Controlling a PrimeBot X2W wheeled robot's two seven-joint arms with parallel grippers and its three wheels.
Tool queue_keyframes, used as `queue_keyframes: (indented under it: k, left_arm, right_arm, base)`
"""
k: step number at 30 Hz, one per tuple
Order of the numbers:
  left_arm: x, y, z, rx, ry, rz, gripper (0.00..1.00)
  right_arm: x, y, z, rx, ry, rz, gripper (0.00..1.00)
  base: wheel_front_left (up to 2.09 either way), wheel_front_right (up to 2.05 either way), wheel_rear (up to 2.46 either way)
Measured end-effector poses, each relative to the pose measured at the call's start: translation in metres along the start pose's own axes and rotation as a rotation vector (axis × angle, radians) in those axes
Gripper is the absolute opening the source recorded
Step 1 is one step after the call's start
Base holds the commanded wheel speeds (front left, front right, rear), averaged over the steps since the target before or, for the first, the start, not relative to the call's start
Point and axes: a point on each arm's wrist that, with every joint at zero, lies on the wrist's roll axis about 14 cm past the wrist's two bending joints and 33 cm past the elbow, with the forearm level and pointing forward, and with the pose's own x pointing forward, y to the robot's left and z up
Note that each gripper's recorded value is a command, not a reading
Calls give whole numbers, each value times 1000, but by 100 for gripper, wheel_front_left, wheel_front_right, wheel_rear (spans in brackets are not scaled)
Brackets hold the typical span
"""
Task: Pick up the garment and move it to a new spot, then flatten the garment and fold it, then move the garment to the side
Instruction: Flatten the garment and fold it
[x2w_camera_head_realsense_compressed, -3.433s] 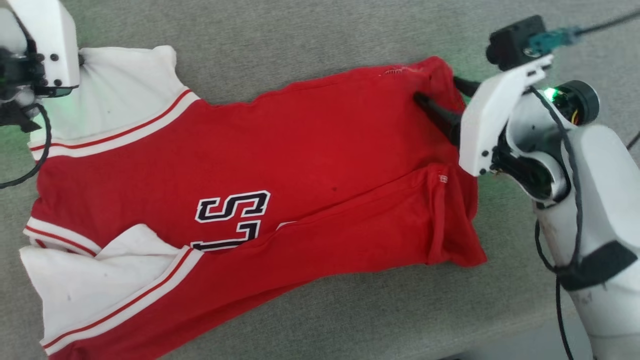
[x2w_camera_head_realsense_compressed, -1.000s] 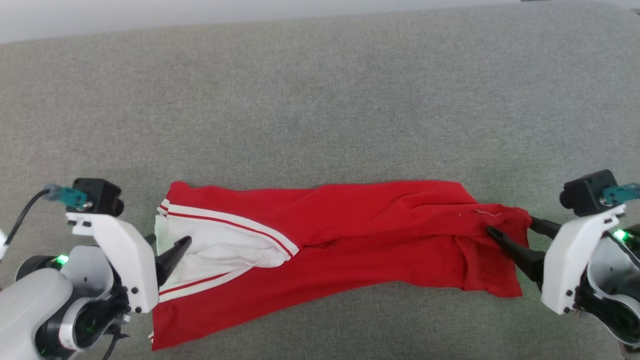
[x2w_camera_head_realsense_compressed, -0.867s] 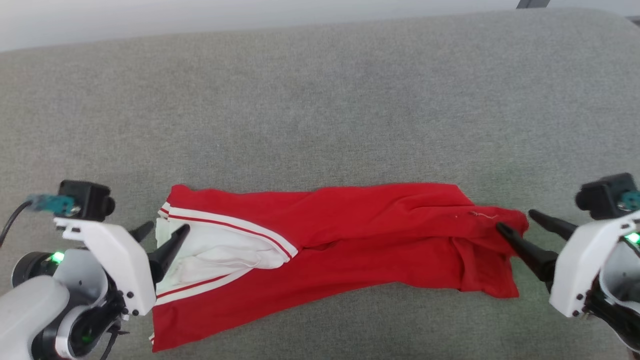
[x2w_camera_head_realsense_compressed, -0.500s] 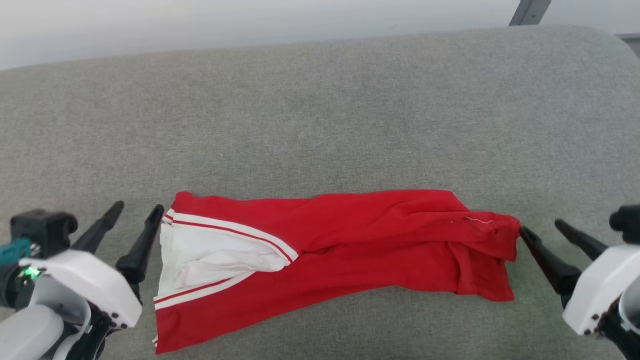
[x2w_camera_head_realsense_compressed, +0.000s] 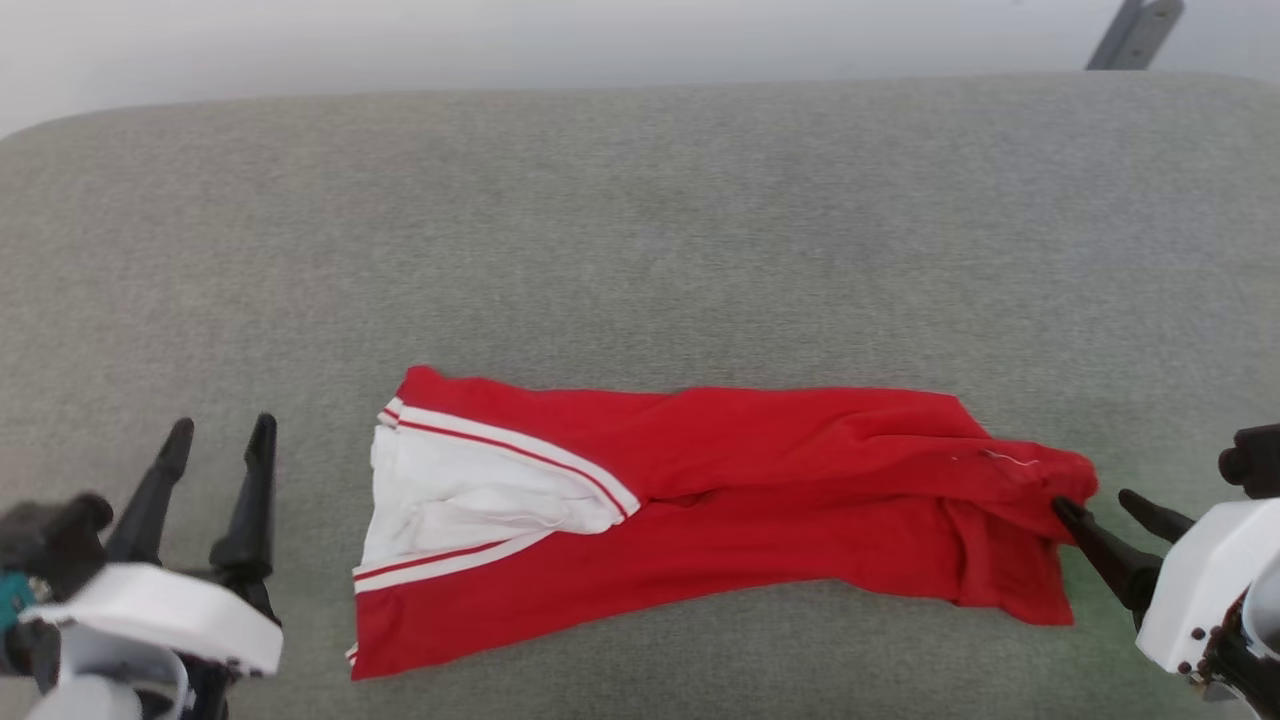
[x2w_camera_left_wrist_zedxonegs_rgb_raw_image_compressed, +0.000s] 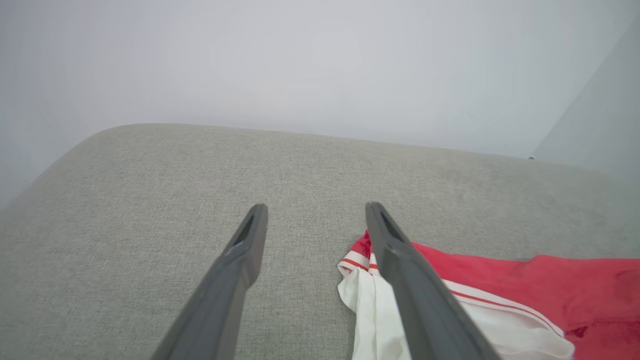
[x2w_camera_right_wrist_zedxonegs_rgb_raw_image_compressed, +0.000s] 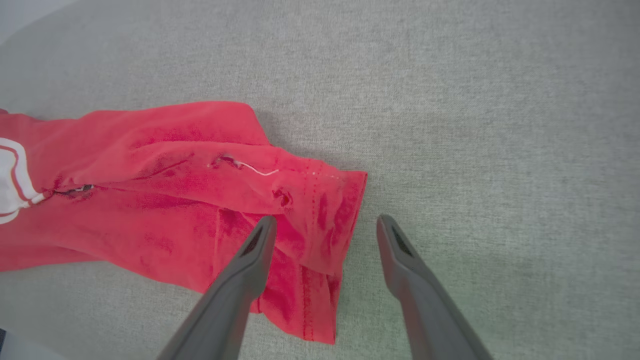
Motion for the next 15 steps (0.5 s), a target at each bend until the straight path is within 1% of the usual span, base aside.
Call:
queue_keyframes:
  k: [1,3,4,8,13,15]
  left_arm:
    - [-3,4,0,-21,-12,21,100]
    - [-10,9,-3,-17,-26,42,100]
    - [-18,18,-6,-25,-37,76,100]
    - [-29,30,-6,-29,-75,116,100]
    - [-44,42,-15,-77,-91,173,100]
    - [-49,47,-17,-79,-96,191,100]
  right_arm:
    - [3,-1,-2,2,17,-1,100]
    - [9,0,-7,0,58,4,100]
    - [15,0,-11,5,99,10,100]
    - [28,1,-18,-9,180,17,100]
    - [45,6,-31,-22,288,31,100]
    - [51,8,-38,-22,343,37,100]
  base:
    - [0,0,0]
    - [0,0,0]
    - [0,0,0]
    - [0,0,0]
    - [0,0,0]
    - [0,0,0]
